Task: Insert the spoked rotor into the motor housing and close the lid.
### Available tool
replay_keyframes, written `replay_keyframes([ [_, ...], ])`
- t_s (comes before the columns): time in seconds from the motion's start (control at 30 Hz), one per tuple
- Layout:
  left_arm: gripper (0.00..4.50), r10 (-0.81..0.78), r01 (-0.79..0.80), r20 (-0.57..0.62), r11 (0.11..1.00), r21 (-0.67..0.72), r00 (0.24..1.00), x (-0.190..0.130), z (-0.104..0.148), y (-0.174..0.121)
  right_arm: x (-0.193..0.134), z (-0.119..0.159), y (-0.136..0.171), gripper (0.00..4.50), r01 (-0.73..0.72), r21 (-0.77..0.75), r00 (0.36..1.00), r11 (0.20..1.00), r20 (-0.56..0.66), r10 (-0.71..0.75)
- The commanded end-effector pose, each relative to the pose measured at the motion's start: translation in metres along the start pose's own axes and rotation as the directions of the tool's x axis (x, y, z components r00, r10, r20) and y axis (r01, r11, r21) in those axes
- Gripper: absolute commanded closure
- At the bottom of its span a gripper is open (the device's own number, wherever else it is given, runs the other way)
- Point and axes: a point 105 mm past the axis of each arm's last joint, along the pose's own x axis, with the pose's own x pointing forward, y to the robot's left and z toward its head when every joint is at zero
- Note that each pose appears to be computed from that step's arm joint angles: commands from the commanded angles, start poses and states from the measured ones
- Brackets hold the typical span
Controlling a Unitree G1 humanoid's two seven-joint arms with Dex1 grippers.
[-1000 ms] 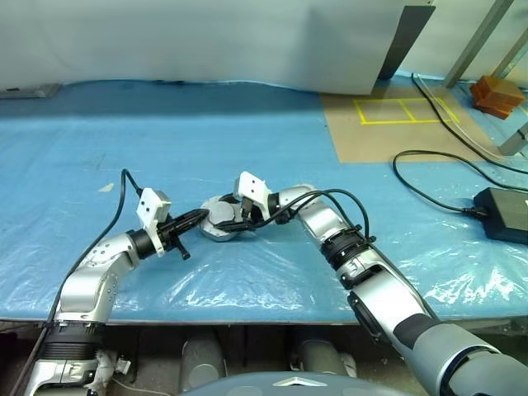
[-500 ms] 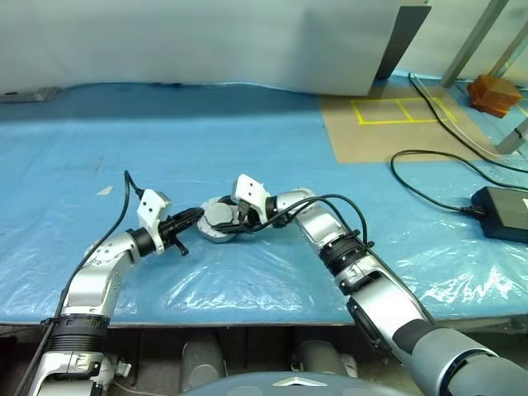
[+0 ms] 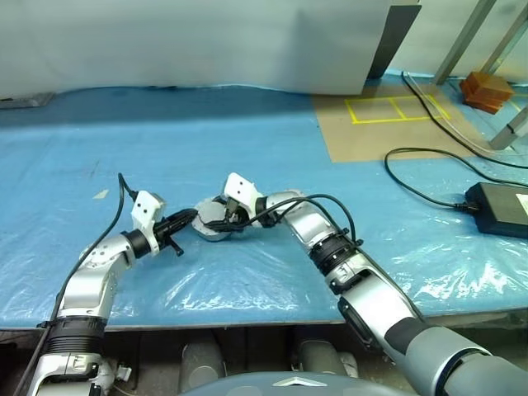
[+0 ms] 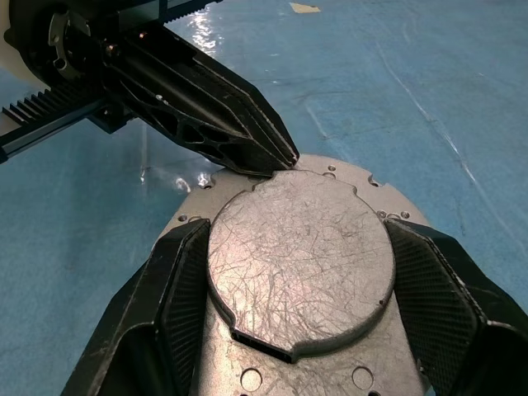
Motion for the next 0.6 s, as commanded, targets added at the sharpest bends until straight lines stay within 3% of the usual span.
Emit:
replay_keyframes([
  [0.03,4.34,-0.077,0.077,0.018,0.997,0.011,0.997,0.007,0.004,-0.016,-0.003,-0.066,0.006,1.54,0.052,0.086,0.973,0.995,-0.229,-0.031],
  [0.2,4.34,-0.096,0.095,0.008,0.995,0.016,0.995,0.008,0.002,-0.021,-0.005,-0.055,0.003,1.54,0.047,0.103,0.984,0.994,-0.177,-0.028],
  [0.3,4.34,-0.103,0.102,0.007,0.995,0.014,0.995,0.011,0.002,-0.022,-0.006,-0.040,0.004,1.54,0.026,0.093,0.996,0.995,-0.084,-0.018],
  [0.33,4.39,-0.106,0.106,0.006,0.994,0.017,0.994,0.011,0.002,-0.022,-0.007,-0.035,0.004,0.82,0.018,0.106,0.998,0.994,-0.057,-0.012],
  [0.43,4.39,-0.112,0.112,0.003,0.994,0.019,0.994,0.013,0.002,-0.023,-0.010,-0.022,0.011,0.02,-0.038,0.114,0.999,0.993,-0.011,0.039],
  [0.6,4.39,-0.122,0.122,-0.002,0.992,0.021,0.993,0.015,0.002,-0.023,-0.021,0.007,0.000,0.02,0.028,-0.048,0.996,0.998,0.086,-0.024],
])
